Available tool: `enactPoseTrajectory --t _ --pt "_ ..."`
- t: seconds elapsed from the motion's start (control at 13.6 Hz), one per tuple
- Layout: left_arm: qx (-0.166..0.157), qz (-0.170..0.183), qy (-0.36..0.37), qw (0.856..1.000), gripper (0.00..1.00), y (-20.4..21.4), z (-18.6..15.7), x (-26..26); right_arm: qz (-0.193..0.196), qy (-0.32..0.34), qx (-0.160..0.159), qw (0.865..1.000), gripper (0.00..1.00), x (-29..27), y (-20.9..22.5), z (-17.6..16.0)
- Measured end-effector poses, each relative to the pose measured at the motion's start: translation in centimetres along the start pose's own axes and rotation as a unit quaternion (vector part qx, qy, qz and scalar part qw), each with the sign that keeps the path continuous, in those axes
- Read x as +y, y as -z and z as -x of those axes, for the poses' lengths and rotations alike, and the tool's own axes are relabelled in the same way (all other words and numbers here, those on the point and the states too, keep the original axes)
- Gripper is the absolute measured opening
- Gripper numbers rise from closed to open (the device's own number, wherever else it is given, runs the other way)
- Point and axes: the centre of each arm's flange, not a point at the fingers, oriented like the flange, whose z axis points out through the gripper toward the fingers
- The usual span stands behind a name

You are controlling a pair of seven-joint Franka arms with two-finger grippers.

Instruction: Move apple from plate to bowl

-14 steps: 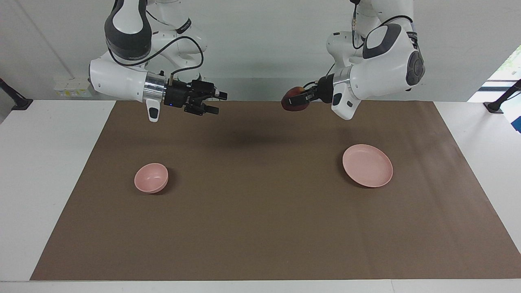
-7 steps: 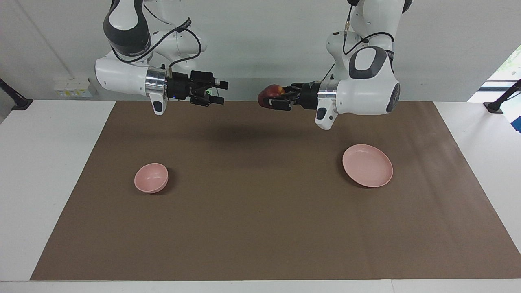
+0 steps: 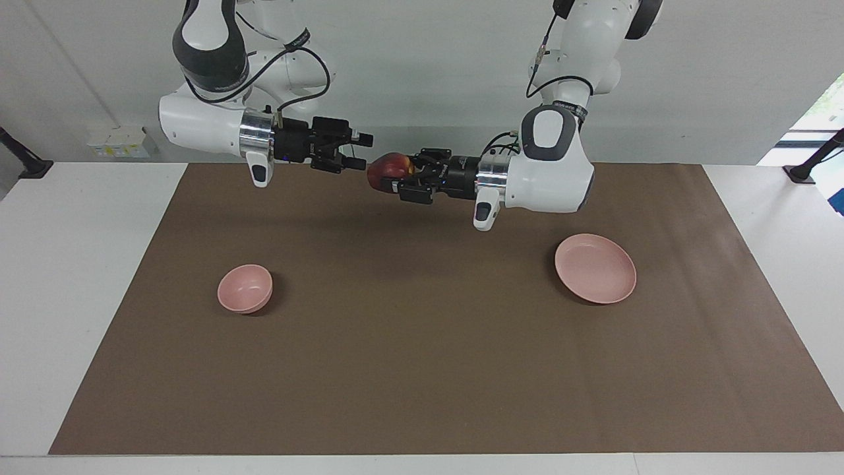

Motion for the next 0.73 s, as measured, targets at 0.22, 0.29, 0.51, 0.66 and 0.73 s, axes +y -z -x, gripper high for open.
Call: enactPoseTrajectory --t 0.22,0.29,0.51,0.66,0.73 --pt "-0.013 0.001 -0.033 0.999 0.78 -1.3 0.6 -0.2 -0.001 -0.002 0.002 1.0 1.0 0.1 0.2 -0.1" --pt "-0.017 -0.001 -0.045 0.999 0.78 -2.0 0.9 -0.3 -0.001 -0.002 0.002 1.0 1.0 0.1 0.2 -0.1" --pt "-0.028 -0.005 -0.062 0.998 0.78 -4.2 1.7 -0.8 -0.001 -0.002 0.002 1.0 1.0 0.1 0.2 -0.1" --pt "-0.03 -0.006 -0.074 0.997 0.78 -5.5 2.1 -1.1 0.0 -0.003 0.002 1.0 1.0 0.3 0.2 -0.1" --pt "-0.029 -0.005 -0.078 0.996 0.78 -5.6 2.2 -1.2 -0.001 -0.002 0.001 1.0 1.0 0.3 0.3 0.0"
